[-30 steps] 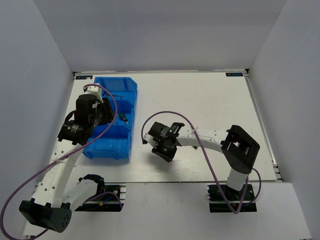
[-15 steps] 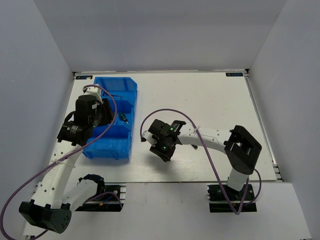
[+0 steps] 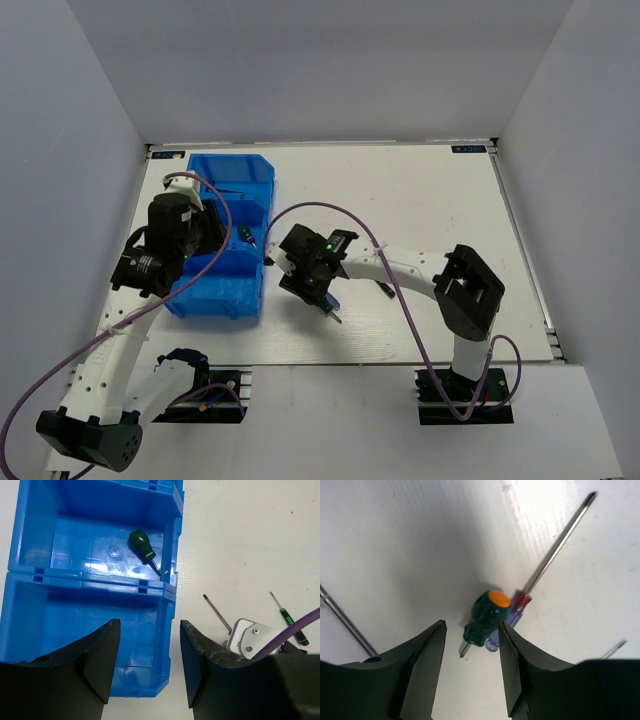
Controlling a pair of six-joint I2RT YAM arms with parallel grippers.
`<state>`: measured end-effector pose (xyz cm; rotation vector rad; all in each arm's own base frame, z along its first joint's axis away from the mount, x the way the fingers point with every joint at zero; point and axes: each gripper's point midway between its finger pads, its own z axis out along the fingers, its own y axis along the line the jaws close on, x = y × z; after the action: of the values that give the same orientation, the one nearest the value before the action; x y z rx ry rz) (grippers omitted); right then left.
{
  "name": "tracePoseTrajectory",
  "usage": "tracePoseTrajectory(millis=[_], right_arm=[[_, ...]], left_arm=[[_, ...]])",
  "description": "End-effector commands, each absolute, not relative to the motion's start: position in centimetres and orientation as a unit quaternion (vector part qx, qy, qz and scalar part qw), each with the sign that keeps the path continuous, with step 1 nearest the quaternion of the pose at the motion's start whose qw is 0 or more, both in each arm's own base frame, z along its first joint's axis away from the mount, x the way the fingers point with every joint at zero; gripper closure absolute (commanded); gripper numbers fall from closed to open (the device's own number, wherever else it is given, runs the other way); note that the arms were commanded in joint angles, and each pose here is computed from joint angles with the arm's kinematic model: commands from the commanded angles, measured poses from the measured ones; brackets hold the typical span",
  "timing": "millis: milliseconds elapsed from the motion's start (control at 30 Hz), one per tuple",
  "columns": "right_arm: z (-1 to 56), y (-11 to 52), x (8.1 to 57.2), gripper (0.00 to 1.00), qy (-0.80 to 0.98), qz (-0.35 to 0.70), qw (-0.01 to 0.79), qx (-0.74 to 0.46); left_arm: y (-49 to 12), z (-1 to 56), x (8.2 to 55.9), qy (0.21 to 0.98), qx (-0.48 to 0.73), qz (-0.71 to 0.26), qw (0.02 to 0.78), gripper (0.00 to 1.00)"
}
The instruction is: Sort the tools into containers
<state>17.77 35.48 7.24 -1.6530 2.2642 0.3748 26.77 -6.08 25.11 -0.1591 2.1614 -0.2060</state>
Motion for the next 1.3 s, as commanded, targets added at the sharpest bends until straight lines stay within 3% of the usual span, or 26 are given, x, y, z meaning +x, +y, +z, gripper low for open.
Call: tracePoseTrajectory(millis=[0,233,867,1267], right_arm=[[7.6,36.3,19.6,0.48,0.783,0.108,0.188,-0.583],[5.7,35.0,19.7,0.43,0.789,0.085,0.172,-0.583],[1.7,32.2,17.0,0.43,0.805,0.076,0.112,-0.578],[1.1,33.1,17.0,0.48,0.795,0.063,0.121,-0.591]], left_arm=[[-6.0,26.1,26.3,0.874,-0.067,-0.089,0.473,0.39],[-6.0,26.1,26.3,0.874,-0.067,-0.089,0.473,0.39],[-6.2,26.0,26.6,0.874,-0.065,-0.092,0.472,0.39],[-6.2,25.8,26.7,0.877,-0.065,-0.091,0.468,0.39]])
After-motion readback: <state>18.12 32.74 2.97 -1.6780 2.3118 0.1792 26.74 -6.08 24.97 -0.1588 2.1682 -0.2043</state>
